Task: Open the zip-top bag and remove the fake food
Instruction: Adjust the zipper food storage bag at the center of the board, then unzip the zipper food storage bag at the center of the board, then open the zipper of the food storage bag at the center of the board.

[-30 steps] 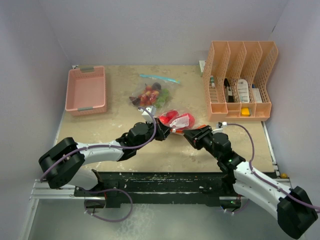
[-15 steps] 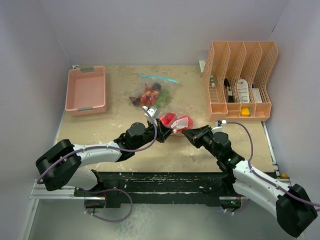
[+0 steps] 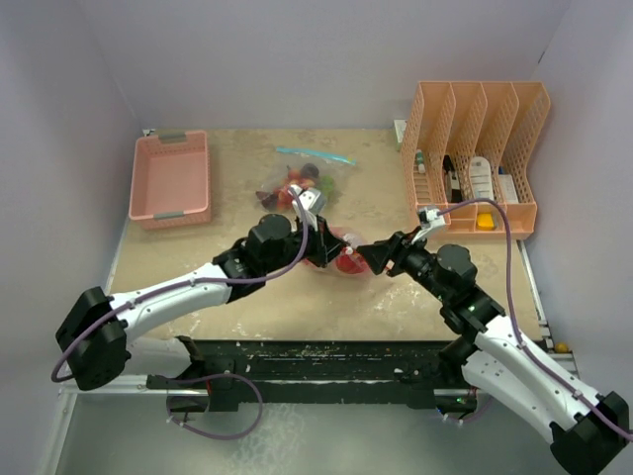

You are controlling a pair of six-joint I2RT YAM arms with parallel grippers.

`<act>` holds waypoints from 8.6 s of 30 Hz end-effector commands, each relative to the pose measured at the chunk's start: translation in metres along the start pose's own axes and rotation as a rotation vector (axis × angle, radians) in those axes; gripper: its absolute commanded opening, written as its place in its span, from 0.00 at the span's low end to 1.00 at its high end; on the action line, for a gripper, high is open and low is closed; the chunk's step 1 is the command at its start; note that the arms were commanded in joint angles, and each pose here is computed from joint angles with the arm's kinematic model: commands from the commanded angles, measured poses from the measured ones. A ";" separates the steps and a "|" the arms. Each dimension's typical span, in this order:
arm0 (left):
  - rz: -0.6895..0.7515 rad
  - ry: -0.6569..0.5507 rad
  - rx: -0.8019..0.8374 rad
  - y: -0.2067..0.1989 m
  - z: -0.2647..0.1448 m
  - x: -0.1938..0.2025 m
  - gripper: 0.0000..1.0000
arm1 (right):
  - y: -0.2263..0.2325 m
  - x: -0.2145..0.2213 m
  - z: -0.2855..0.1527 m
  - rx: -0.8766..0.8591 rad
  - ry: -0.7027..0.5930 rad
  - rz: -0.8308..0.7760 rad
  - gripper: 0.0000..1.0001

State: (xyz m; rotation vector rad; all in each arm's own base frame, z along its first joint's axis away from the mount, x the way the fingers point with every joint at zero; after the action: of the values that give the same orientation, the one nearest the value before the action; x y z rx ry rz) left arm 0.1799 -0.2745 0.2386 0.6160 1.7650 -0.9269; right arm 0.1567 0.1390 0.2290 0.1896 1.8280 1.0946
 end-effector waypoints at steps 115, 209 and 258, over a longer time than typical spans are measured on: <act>0.256 -0.050 0.268 0.034 -0.036 -0.052 0.00 | 0.065 -0.035 0.045 -0.448 0.215 -0.525 0.00; 0.214 0.000 0.107 0.028 -0.066 -0.071 0.00 | 0.032 -0.039 0.077 -0.090 0.113 -0.495 0.00; 0.049 0.145 -0.010 0.043 -0.007 -0.042 0.38 | 0.033 -0.019 0.047 -0.002 0.018 0.167 0.74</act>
State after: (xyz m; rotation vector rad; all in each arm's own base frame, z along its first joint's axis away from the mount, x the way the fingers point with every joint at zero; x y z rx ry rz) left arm 0.2273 -0.2168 0.2477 0.6976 2.0321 -0.6174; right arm 0.1926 0.1721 0.2525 0.2265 1.9391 1.1065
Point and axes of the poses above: each gripper's point midway between its finger pads, its own z axis out along the fingers, its own y axis along the line the jaws close on, x = y × z, the point moved 10 cm from there along -z, back along the fingers, and after that the axes turned 13 degrees about z, right-handed, at the moved point
